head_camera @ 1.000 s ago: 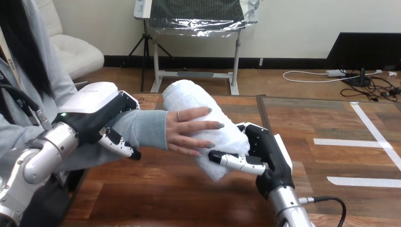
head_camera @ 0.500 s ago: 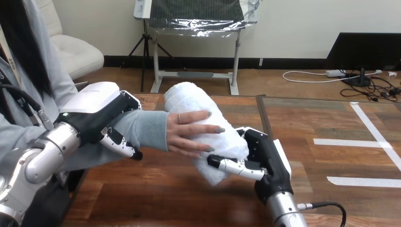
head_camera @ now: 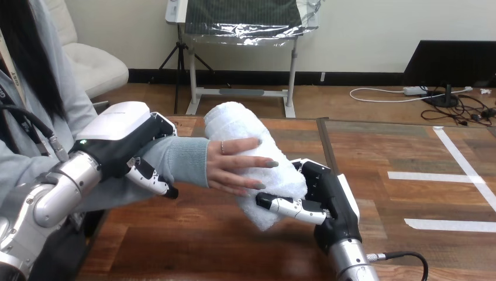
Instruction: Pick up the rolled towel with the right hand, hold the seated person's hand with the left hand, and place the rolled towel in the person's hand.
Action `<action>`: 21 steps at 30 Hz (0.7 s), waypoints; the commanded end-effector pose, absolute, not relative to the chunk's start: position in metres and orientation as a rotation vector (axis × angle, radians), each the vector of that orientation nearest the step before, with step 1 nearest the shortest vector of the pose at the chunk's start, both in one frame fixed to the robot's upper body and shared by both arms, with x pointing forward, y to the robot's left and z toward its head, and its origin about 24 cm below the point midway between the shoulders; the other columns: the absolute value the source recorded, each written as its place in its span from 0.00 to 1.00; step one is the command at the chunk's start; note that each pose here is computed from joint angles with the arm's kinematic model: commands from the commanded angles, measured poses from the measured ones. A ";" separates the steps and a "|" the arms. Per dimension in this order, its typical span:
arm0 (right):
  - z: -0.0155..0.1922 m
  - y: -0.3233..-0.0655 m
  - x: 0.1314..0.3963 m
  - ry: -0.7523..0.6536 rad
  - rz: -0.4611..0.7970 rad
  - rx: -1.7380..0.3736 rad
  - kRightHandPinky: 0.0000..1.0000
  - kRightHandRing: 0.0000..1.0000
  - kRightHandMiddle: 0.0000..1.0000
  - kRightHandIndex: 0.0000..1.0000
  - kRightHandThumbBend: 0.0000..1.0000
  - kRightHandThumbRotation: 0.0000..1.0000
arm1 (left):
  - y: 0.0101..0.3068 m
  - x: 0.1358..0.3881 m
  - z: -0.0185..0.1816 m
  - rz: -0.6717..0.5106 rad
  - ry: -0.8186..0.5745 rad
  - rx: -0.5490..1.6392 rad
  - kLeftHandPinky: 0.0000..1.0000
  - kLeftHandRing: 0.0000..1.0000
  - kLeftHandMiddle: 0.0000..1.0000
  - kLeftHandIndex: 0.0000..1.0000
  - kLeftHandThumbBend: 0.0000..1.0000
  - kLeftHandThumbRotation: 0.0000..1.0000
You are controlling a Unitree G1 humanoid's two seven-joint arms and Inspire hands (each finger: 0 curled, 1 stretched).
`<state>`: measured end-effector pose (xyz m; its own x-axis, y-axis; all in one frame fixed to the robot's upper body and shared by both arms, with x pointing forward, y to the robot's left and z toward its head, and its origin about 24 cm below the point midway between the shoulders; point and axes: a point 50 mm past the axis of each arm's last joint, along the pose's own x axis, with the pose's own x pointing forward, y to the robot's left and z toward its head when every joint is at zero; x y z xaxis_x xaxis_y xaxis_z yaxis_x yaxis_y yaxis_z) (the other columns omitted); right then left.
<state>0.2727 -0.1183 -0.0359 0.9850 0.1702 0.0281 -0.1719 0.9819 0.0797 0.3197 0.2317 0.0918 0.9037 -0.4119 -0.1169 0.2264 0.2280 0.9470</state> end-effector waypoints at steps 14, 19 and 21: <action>-0.020 -0.095 0.284 -0.086 0.270 0.078 0.29 0.36 0.46 0.44 0.77 0.00 | 0.198 0.337 0.154 -0.388 -0.473 1.252 0.31 0.36 0.41 0.41 0.90 0.00; -0.019 -0.095 0.285 -0.085 0.273 0.063 0.31 0.38 0.47 0.45 0.77 0.00 | 0.199 0.337 0.154 -0.392 -0.484 1.252 0.32 0.37 0.42 0.43 0.91 0.00; -0.019 -0.095 0.285 -0.086 0.277 0.052 0.34 0.40 0.49 0.47 0.79 0.00 | 0.199 0.337 0.153 -0.390 -0.487 1.252 0.34 0.39 0.44 0.45 0.92 0.00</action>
